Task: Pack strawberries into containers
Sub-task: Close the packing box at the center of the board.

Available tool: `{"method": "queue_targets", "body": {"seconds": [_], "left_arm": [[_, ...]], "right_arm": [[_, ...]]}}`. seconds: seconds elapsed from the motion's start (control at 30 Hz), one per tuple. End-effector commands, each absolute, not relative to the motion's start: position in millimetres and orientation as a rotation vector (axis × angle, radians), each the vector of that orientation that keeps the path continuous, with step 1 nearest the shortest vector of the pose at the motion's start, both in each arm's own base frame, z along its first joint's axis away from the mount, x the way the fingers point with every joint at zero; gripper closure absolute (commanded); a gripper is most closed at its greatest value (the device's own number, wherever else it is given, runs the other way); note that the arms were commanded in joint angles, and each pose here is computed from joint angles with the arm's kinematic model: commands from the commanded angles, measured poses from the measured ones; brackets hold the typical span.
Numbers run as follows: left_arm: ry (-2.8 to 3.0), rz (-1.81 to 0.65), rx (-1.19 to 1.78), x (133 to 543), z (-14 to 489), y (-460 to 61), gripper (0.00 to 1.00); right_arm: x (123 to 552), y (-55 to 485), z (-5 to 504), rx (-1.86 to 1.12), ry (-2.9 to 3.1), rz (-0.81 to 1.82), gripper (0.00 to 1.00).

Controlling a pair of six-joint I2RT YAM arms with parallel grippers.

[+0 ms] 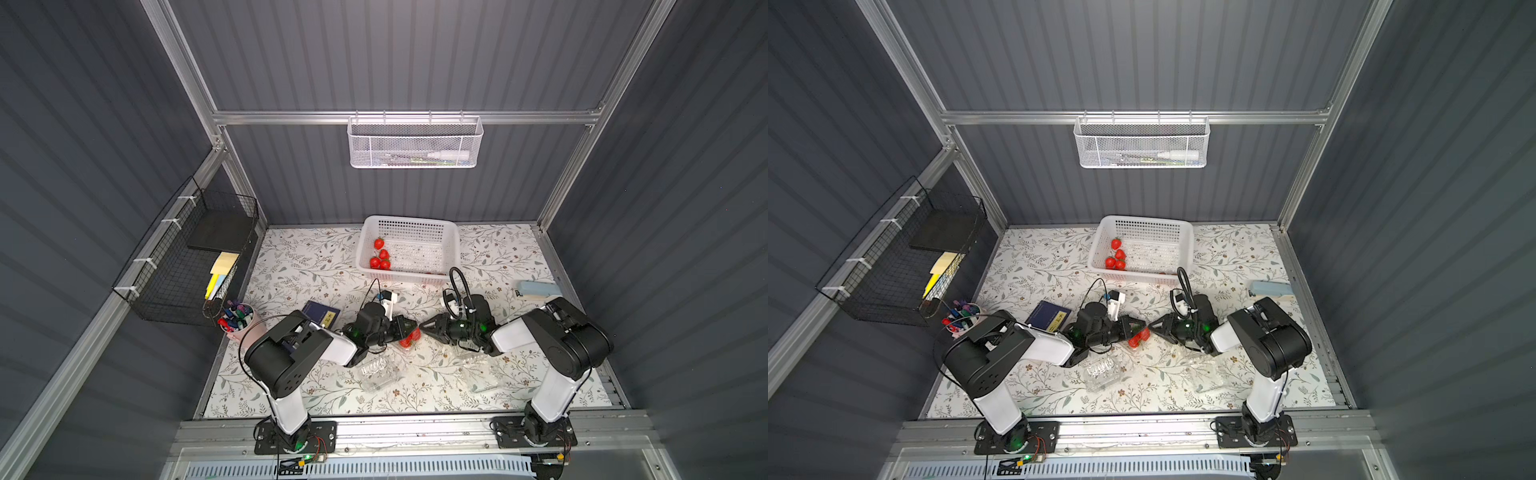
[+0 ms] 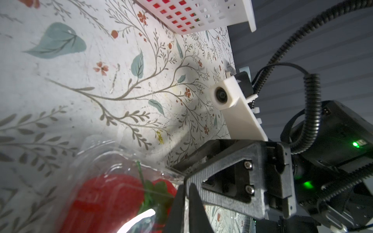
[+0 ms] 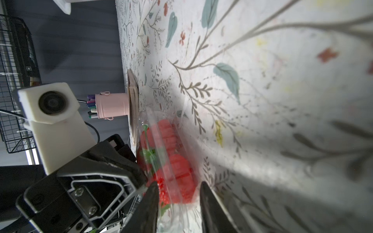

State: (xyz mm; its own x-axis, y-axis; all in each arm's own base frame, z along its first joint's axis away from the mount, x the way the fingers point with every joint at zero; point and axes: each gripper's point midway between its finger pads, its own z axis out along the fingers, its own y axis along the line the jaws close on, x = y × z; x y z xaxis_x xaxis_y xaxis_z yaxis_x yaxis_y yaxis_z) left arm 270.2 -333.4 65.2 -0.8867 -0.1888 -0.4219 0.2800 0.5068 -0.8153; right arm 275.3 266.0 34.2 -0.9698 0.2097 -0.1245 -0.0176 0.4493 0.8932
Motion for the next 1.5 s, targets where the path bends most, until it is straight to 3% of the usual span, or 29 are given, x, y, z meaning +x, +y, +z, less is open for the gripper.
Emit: {"method": "queue_targets", "body": {"seconds": [0.0,0.17,0.33,0.57,0.73,0.87,1.0,1.47], "left_arm": [[2.446,-1.283,0.015,255,21,-318,0.9],[2.444,-1.288,0.007,254,20,-317,0.91],[2.438,-1.29,-0.002,255,21,-317,0.91],[2.434,-1.291,-0.003,255,22,-317,0.91],[2.428,-1.289,-0.005,256,23,-317,0.91],[2.425,-1.29,-0.007,256,24,-317,0.91],[2.422,-1.291,-0.006,257,26,-317,0.91],[2.427,-1.28,-0.011,258,25,-317,0.91]], "right_arm": [[263,267,26,0.178,2.502,1.573,0.67],[260,271,29,0.165,2.473,1.628,0.68],[254,269,25,0.168,2.486,1.627,0.57],[250,267,28,0.151,2.48,1.629,0.63],[247,265,31,0.131,2.474,1.616,0.5],[246,263,38,0.109,2.457,1.608,0.45],[242,263,40,0.083,2.454,1.61,0.45],[242,273,29,0.109,2.462,1.694,0.6]]}}
